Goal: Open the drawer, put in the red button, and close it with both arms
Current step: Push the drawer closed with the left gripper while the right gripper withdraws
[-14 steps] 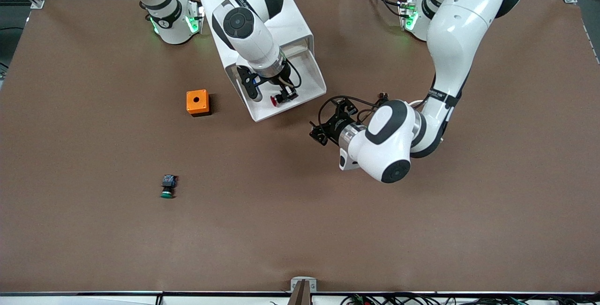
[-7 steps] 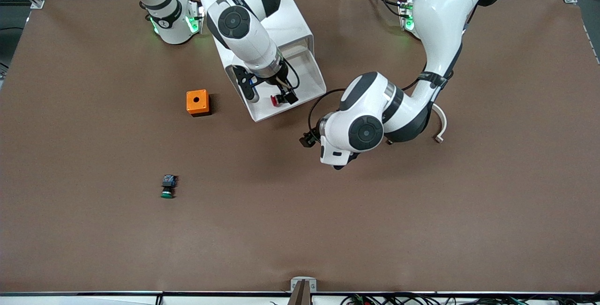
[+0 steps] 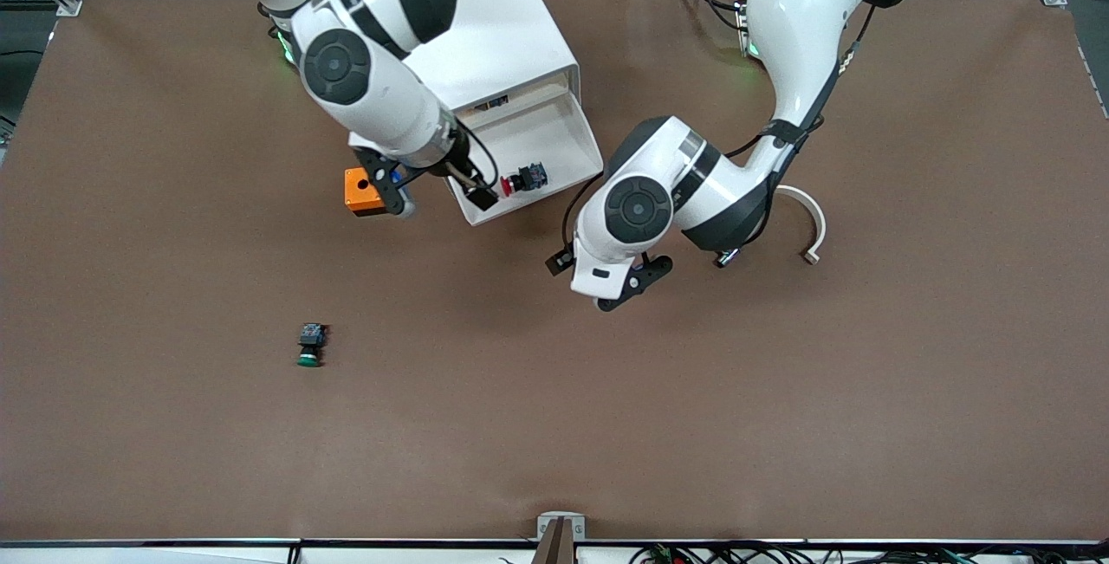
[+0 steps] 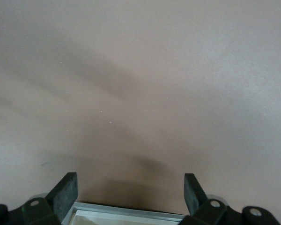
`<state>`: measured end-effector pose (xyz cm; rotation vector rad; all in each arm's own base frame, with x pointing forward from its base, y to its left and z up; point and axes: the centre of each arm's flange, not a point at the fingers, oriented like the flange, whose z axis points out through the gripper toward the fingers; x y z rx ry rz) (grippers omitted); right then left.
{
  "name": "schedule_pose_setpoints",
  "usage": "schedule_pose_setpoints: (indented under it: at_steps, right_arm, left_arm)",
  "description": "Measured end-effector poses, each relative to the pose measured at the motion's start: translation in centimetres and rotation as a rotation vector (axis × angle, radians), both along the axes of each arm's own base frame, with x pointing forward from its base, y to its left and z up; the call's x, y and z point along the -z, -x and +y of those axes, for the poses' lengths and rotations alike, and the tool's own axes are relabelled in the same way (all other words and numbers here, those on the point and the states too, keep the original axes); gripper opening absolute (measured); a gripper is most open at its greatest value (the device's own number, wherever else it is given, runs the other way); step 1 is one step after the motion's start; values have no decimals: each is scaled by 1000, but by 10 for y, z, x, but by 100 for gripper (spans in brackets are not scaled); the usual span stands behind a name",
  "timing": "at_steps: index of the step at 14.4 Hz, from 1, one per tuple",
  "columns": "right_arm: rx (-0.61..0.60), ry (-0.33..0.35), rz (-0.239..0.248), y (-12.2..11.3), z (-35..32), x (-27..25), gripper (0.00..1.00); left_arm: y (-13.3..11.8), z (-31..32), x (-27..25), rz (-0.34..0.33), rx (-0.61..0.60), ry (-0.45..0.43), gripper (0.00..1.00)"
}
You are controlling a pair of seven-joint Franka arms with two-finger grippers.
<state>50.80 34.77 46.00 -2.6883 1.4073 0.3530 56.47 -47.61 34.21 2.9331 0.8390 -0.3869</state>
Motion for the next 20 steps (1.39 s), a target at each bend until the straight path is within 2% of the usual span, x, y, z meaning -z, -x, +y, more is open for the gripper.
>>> schedule_pose_setpoints:
  at_steps: [3, 6, 9, 13, 16, 20]
  right_arm:
    - [-113, 24, 1, -28, -56, -15, 100]
    - [-218, -6, 11, -60, -140, -29, 100]
    - [-302, -38, 3, -74, -194, -34, 100]
    - [-453, -17, -38, -76, -245, -55, 100]
    - [-597, 30, -84, -66, -298, -89, 100]
    - [-748, 85, -143, -49, -357, -130, 100]
  left_arm:
    - [7, -11, 2, -35, 23, -1, 100]
    - [21, -25, 10, -39, 47, -1, 100]
    - [40, -40, 24, -34, 76, -4, 100]
    - [66, -58, 37, -13, 119, -15, 100]
    - [88, -71, 41, 16, 141, -9, 100]
    - [103, -81, 42, 36, 138, -7, 100]
